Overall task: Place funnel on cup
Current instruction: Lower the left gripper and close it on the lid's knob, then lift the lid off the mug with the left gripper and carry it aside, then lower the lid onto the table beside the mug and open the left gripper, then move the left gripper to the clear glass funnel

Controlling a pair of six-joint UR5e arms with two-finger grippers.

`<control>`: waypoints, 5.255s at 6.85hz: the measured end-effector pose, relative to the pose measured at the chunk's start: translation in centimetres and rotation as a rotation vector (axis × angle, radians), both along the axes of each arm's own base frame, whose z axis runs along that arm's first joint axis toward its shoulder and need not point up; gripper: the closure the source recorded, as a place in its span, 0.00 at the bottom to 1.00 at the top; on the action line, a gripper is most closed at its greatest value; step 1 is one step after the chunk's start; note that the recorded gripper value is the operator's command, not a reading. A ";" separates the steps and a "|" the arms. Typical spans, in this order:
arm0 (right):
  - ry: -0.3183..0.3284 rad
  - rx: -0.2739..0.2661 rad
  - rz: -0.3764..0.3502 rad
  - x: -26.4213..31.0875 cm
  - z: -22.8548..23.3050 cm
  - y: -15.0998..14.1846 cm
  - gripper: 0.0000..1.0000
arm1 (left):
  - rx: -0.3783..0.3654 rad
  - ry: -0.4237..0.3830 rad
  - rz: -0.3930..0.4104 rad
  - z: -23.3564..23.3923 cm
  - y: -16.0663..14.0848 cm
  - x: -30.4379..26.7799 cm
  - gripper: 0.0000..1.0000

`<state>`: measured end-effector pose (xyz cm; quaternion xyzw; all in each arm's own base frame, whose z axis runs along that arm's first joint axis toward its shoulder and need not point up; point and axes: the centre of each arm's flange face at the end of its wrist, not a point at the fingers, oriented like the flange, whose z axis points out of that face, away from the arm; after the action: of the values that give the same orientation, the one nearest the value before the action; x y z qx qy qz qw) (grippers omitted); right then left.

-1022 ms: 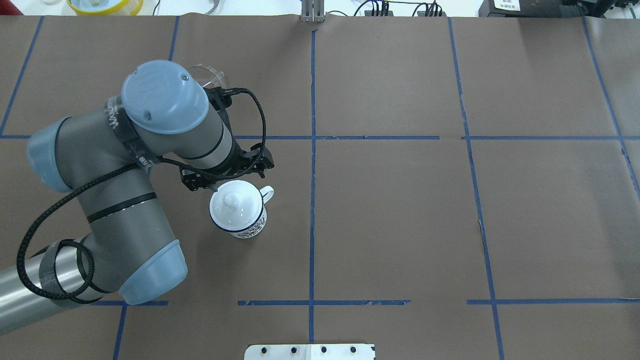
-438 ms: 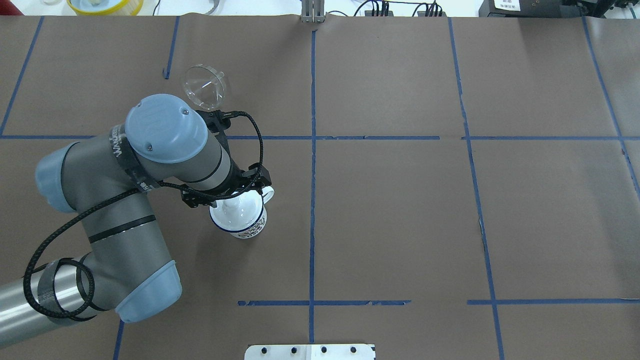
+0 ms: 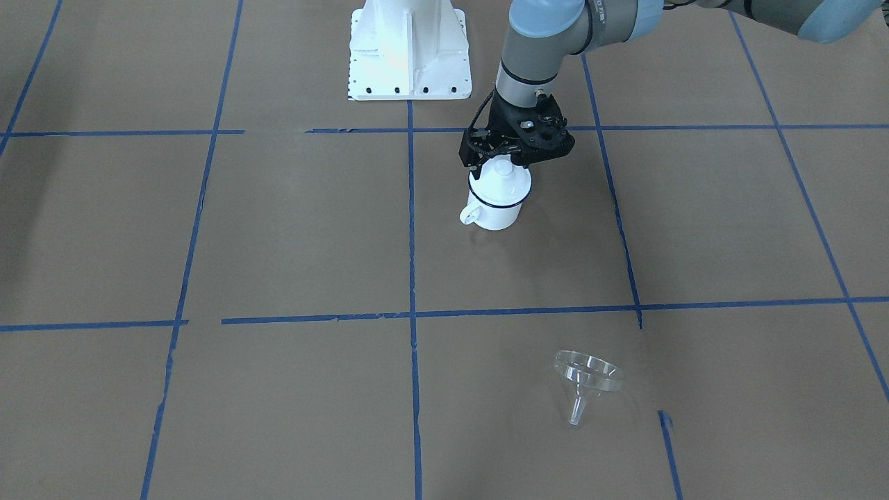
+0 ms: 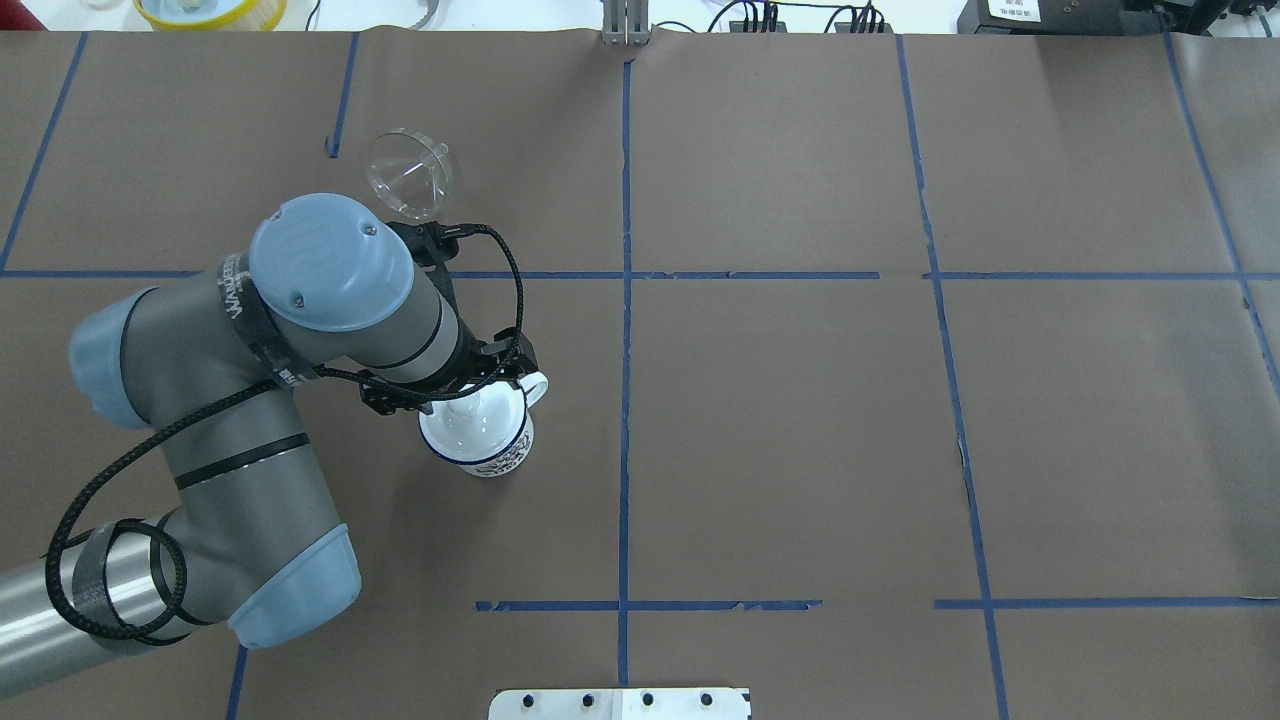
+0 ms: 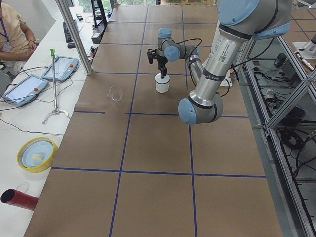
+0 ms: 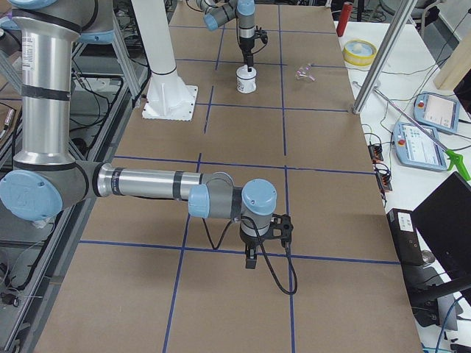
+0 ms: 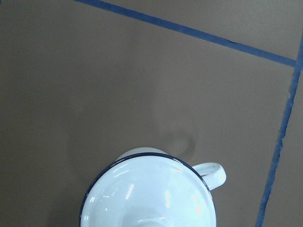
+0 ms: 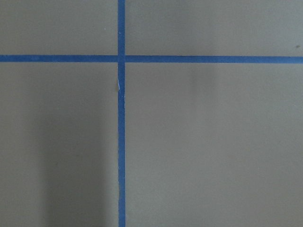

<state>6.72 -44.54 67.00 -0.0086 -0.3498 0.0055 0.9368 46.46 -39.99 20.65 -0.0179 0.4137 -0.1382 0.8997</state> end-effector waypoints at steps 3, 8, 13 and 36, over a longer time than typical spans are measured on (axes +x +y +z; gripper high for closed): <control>0.000 0.000 0.000 0.0 0.0 0.0 0.00 | -0.002 -0.004 0.003 0.2 0.1 0.2 0.08; 0.000 0.000 0.000 0.0 0.0 0.0 0.00 | -0.004 -0.008 0.005 0.3 0.1 0.2 0.29; 0.000 0.000 0.000 0.0 0.0 0.0 0.00 | -0.002 0.001 0.009 -0.2 0.4 -0.1 1.00; 0.000 0.000 0.000 0.0 0.0 0.0 0.00 | 0.267 0.053 -0.017 11.2 -4.0 -12.1 0.00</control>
<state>6.72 -44.54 67.00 -0.0086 -0.3498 0.0055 0.9368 34.33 -43.97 31.82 0.1019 0.4523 -0.0890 0.8815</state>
